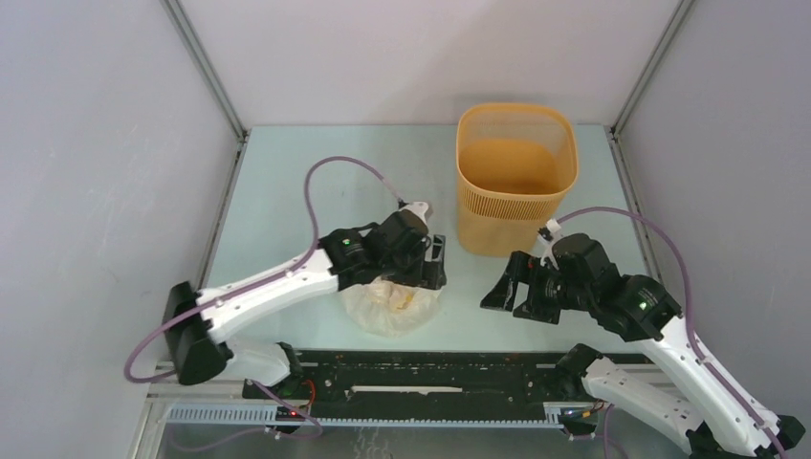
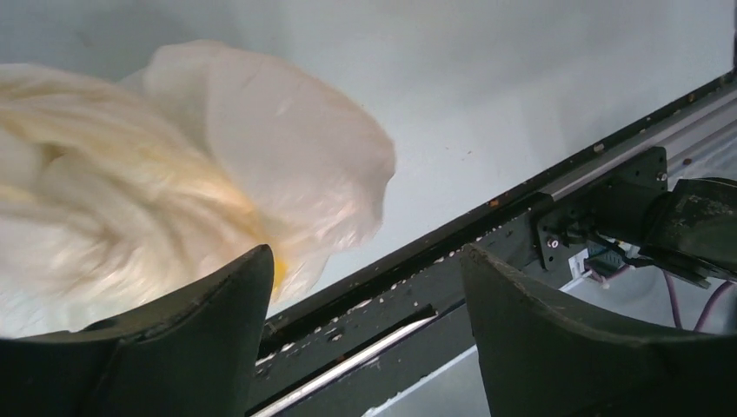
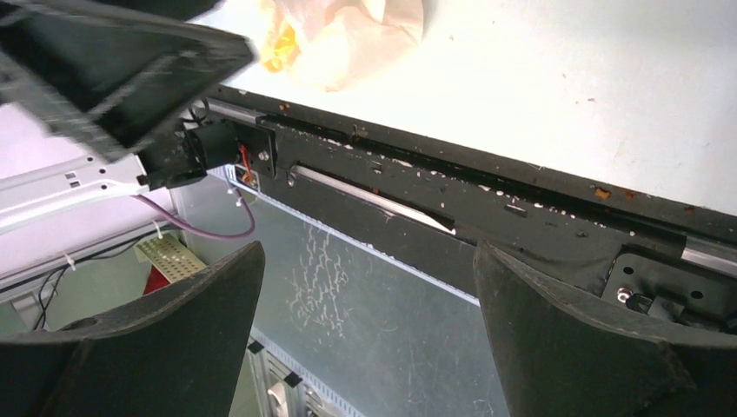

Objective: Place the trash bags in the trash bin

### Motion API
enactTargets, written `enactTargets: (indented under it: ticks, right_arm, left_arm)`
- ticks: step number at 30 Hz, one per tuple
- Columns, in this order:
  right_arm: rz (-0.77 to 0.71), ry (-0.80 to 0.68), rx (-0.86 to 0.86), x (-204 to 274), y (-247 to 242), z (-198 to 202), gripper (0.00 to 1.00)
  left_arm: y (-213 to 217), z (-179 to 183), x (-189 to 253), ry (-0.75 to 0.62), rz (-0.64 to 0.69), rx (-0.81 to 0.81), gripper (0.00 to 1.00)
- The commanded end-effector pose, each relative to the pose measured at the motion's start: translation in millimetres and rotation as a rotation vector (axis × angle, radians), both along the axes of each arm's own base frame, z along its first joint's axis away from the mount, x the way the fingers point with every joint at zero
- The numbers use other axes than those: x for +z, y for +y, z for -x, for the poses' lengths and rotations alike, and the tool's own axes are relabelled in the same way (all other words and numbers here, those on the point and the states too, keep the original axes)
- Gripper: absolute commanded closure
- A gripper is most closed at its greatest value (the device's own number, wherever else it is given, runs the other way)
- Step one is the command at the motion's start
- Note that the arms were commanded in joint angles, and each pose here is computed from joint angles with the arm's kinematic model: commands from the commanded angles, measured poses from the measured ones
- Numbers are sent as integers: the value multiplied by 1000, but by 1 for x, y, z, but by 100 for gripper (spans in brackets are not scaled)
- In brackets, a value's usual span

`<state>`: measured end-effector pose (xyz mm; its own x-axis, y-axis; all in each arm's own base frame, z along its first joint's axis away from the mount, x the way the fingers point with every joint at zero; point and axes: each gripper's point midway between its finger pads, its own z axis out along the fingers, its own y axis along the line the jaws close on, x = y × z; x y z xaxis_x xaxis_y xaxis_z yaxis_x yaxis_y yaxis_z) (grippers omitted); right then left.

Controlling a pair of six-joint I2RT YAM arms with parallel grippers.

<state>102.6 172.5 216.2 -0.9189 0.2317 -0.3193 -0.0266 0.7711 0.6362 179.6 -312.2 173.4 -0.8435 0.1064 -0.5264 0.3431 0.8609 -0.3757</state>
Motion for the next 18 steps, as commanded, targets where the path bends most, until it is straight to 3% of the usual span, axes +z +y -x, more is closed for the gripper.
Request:
enactTargets:
  ticks: [1,8,13,18]
  right_arm:
    - [-25,21,62,-4,13,1,0]
    - [-50,69,157,-12,51,-9,0]
    - [-35,76,197,-19,83,-17,0]
    - [102,3,194,-22,96,-26,0]
  left_arm:
    - [63,-4,21,-87,-59,118,15]
    - [146,-9,-2,-1,44,413,4]
    - [149,-16,-21,96,191,512,4]
    - [137,-21,-48,183,185,518,12]
